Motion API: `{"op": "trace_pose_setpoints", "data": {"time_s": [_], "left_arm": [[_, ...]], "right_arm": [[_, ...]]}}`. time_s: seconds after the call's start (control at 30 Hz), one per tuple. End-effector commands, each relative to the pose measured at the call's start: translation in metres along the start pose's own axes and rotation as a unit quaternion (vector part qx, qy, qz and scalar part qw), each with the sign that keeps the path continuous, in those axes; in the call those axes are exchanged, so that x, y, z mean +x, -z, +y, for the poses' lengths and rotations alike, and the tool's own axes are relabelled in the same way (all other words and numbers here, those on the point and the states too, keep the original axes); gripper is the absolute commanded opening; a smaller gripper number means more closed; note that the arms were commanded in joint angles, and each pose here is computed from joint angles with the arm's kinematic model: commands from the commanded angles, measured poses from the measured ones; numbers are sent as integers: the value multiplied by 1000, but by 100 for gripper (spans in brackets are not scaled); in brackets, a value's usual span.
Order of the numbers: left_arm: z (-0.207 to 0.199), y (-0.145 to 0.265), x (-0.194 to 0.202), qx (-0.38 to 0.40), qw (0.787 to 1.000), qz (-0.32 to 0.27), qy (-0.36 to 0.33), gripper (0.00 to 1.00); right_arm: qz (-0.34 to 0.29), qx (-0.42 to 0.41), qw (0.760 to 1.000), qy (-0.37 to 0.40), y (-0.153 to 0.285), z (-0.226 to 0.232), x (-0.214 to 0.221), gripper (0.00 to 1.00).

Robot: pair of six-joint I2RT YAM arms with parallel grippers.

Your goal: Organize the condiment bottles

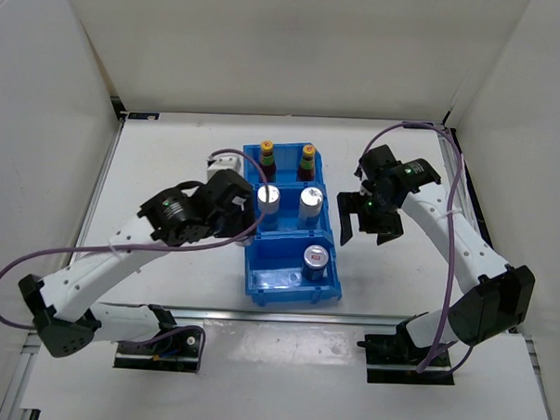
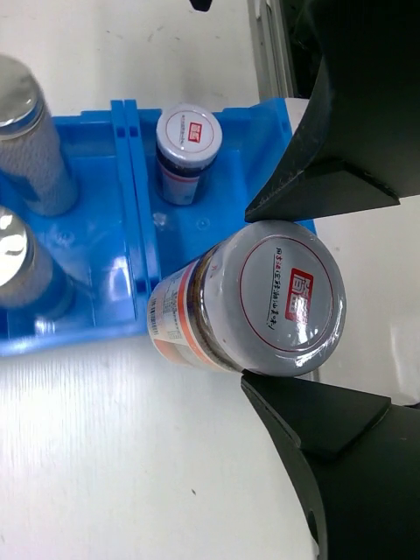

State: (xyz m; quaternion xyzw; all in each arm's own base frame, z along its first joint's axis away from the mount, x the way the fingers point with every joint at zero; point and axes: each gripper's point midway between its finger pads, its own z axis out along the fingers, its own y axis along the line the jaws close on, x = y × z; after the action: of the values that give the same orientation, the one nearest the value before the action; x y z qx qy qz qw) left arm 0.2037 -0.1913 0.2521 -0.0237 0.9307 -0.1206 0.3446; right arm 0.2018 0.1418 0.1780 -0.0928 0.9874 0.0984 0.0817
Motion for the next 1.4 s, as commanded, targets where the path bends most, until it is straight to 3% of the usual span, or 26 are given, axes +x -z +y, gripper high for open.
{"op": "trace_pose_setpoints", "data": {"time_s": [0.0,0.13,0.3,0.6,0.7,0.87,0.93,0.97,1.23,1.37], "left_arm": [[-36,-4,-15,38,998,-29,-31,11],[-62,-23,6,68,996,-8,-48,11],[-60,-57,48,51,995,26,-82,11],[-57,-105,89,66,996,31,-53,14],[-56,-117,99,60,996,43,-58,30],[-54,-123,108,58,993,59,-89,70],[-61,-113,96,72,993,46,-81,79],[-62,-109,90,73,993,38,-85,100],[-65,-31,7,111,980,-80,-147,100],[-48,42,-62,120,960,-208,-146,100]], "right_arm": [[-3,-2,1000,3,-1,0,-3,100],[-10,6,1000,-2,3,-2,-3,100],[-15,10,1000,-1,7,-4,-1,100],[-27,-7,1000,1,15,1,1,100],[-37,-5,999,2,19,-1,2,100],[-37,-5,999,2,19,-1,2,100],[-37,-5,999,2,19,-1,2,100],[-37,-5,999,2,19,-1,2,100],[-48,-4,999,-6,19,0,-3,100],[-67,2,998,-5,27,-2,-8,100]]}}
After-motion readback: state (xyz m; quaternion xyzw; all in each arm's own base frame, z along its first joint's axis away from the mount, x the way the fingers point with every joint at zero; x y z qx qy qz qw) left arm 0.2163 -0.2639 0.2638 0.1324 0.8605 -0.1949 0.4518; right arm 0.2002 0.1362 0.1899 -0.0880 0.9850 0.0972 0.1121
